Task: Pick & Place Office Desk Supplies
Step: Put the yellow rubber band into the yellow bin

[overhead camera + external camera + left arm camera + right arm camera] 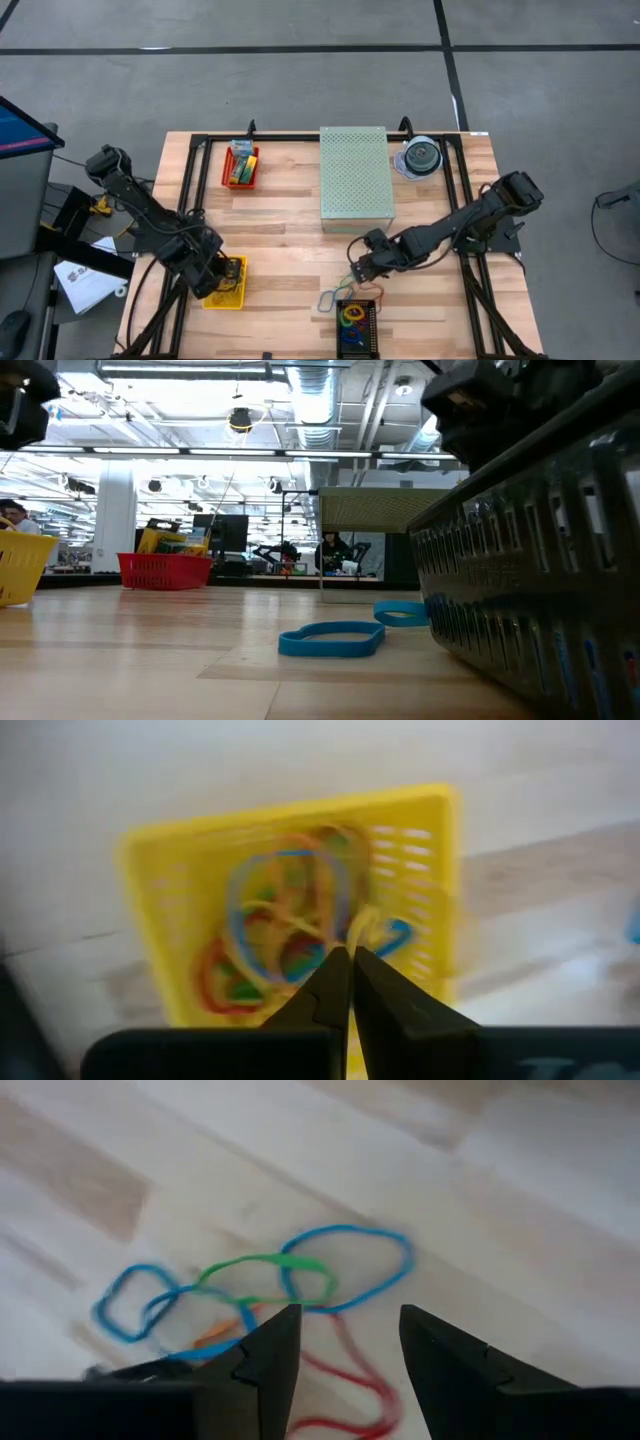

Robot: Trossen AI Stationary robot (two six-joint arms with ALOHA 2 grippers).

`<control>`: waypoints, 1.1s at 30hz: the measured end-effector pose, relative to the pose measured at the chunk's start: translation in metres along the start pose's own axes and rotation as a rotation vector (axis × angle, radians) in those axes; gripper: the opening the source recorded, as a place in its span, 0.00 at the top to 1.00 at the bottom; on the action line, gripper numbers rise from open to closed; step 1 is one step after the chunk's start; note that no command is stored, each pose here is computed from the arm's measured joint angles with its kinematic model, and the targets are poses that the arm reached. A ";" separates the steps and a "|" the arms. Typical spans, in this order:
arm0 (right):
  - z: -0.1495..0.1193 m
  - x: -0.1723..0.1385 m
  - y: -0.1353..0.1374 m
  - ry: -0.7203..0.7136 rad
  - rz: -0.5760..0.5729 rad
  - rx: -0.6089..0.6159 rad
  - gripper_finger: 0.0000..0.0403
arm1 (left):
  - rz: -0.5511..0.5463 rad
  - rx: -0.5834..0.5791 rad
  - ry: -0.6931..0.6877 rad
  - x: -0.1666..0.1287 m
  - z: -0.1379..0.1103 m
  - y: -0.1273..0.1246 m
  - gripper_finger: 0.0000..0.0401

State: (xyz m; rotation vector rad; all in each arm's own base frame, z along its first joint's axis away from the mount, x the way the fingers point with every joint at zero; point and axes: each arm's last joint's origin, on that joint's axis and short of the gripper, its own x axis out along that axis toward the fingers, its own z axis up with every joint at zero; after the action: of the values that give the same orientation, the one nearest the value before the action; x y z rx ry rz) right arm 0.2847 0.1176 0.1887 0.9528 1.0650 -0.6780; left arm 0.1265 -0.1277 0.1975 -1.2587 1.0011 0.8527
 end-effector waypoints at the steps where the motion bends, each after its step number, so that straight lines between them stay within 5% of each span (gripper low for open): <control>1: 0.000 0.001 0.002 0.000 0.010 0.004 0.58 | 0.027 -0.003 0.004 0.001 0.001 0.001 1.00; 10: -0.004 0.003 0.003 0.007 0.014 0.014 0.58 | -0.034 0.002 -0.009 -0.005 0.003 0.000 0.98; 20: -0.004 0.003 0.004 0.004 0.025 0.011 0.58 | -0.049 0.080 0.018 -0.007 0.002 -0.001 0.56; 24: -0.004 0.003 0.004 0.004 0.029 0.012 0.58 | -0.192 0.149 -0.029 -0.008 -0.001 -0.010 0.41; 33: -0.004 0.002 0.005 0.002 0.044 0.014 0.58 | -0.091 0.163 0.014 -0.004 0.002 -0.008 0.38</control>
State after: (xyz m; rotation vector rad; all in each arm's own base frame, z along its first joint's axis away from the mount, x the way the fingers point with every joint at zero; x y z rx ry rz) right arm 0.2885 0.1237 0.1873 0.9870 1.0394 -0.6487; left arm 0.1323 -0.1266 0.2039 -1.1632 0.9963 0.6785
